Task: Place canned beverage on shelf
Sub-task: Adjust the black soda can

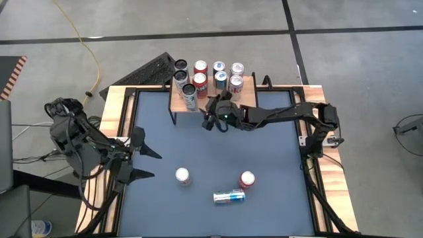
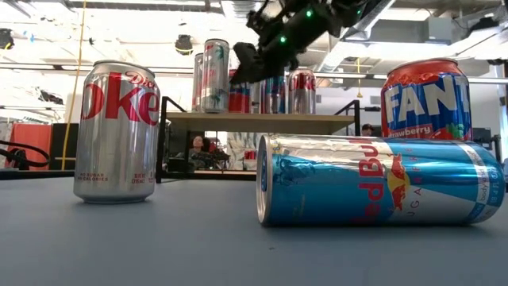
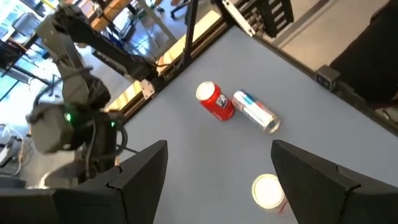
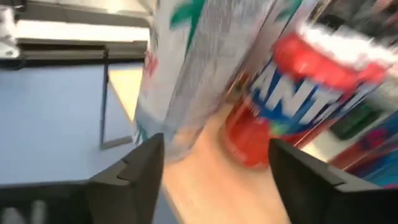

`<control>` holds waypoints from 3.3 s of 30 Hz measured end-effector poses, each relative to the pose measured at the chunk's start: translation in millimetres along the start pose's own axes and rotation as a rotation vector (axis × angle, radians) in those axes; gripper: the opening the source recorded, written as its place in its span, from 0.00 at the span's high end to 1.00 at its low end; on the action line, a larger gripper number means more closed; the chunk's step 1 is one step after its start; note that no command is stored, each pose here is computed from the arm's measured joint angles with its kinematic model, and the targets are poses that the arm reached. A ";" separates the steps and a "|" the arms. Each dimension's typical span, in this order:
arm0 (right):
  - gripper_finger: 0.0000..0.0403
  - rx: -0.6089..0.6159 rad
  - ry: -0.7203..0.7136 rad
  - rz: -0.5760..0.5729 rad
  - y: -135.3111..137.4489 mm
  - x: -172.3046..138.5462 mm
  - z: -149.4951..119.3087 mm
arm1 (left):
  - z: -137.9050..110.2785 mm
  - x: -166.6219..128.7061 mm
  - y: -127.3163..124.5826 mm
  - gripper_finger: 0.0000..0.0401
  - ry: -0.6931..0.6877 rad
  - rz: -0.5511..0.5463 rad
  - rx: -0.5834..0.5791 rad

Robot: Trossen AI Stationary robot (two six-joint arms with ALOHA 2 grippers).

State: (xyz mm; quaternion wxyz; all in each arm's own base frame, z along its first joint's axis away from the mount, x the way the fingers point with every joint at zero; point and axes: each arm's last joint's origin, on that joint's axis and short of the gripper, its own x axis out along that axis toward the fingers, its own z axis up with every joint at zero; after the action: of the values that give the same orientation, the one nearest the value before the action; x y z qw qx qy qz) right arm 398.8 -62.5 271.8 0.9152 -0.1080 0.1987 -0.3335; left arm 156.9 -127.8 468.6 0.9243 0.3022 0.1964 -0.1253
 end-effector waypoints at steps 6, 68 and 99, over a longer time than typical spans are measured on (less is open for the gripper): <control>0.72 -0.008 -0.044 -0.046 -9.0 -3.6 9.2 | -2.7 3.7 -2.1 0.31 0.025 0.033 0.002; 1.00 -0.004 -0.195 0.045 -8.5 4.2 18.4 | -0.8 1.7 -2.9 0.31 0.015 0.068 -0.039; 1.00 -0.069 -0.232 0.052 1.8 4.3 18.5 | -2.5 1.8 -2.9 0.31 0.033 0.081 -0.038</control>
State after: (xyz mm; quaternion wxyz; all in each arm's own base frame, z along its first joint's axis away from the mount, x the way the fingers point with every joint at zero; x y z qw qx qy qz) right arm 410.9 -62.8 286.5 0.9362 -0.1721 0.1057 -0.2877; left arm 156.8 -128.8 464.5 0.9308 0.2944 0.2017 -0.0789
